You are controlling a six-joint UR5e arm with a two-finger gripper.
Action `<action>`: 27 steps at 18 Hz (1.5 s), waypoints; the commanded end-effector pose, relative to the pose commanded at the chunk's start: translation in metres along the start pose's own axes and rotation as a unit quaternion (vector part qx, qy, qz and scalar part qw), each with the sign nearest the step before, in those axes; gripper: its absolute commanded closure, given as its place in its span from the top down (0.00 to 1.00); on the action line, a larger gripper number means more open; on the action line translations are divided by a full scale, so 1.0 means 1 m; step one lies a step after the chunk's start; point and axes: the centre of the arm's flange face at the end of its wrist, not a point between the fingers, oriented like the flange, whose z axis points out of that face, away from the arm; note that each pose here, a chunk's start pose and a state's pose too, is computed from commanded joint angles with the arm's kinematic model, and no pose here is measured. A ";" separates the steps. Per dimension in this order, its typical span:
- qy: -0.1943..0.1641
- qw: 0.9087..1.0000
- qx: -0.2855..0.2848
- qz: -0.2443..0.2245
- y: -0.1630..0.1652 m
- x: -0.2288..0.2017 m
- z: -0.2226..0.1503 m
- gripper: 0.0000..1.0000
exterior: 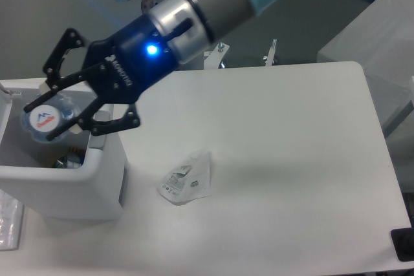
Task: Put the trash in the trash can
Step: 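Carry the held bottle over the trash bin, then open the gripper to drop the bottle into the bin, then move the open gripper over the white plastic wrapper and lower it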
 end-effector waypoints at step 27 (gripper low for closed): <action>-0.231 0.960 -0.072 0.139 -0.006 -0.078 -0.106 1.00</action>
